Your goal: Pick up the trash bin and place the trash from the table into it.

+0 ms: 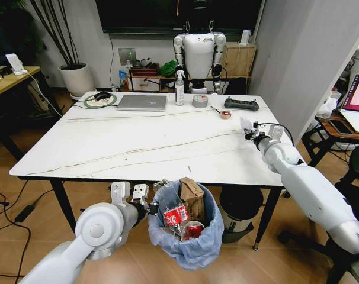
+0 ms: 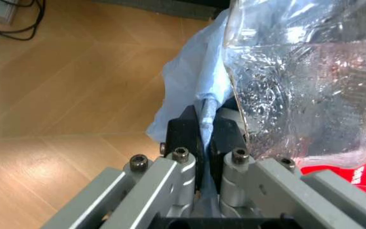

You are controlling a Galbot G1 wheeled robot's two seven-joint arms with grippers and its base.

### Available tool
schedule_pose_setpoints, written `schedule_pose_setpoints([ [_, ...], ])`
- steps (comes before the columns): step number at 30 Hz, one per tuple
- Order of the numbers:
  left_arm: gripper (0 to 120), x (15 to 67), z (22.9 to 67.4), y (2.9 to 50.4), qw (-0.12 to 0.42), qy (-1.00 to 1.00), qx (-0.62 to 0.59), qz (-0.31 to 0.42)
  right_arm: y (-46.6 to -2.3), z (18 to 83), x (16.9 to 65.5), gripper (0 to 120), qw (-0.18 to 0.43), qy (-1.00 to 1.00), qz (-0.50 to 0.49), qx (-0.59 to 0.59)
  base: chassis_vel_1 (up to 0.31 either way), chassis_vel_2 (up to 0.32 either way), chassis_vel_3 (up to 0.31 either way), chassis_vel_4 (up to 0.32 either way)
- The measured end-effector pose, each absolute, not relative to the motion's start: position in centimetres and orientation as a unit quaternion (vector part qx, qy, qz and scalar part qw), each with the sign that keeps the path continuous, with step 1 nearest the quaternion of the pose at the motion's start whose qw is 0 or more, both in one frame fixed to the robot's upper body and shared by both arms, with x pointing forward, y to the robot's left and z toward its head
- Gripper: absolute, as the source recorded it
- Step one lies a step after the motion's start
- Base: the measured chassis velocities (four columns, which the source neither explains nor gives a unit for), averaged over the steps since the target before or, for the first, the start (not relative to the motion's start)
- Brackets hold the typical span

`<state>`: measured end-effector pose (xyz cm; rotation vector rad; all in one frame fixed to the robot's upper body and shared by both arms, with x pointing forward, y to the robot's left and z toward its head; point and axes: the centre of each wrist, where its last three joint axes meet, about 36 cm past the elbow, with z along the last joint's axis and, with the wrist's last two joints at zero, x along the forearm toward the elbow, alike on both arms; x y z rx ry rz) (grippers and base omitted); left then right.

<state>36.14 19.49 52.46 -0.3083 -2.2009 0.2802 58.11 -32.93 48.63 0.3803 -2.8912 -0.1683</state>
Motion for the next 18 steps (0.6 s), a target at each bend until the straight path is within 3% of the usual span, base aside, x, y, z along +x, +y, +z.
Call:
schedule_pose_setpoints([
  [4, 0, 36.3, 52.5, 19.6, 0.433, -0.886, -0.119, 0.113, -31.8, 50.6, 51.5, 0, 0.04, -0.955, -0.051, 0.288, 0.0, 0.0, 0.0, 0.0],
  [12, 0, 35.5, 53.0, 20.0, 0.43, -0.891, -0.096, 0.109, -28.2, 50.5, 44.7, 0, 0.03, -0.89, -0.046, 0.453, 0.0, 0.0, 0.0, 0.0],
  [18, 0, 35.8, 53.3, 20.3, 0.427, -0.893, -0.086, 0.11, -27.8, 51.7, 42.1, 0, 0.013, -0.847, -0.023, 0.53, 0.0, 0.0, 0.0, 0.0],
])
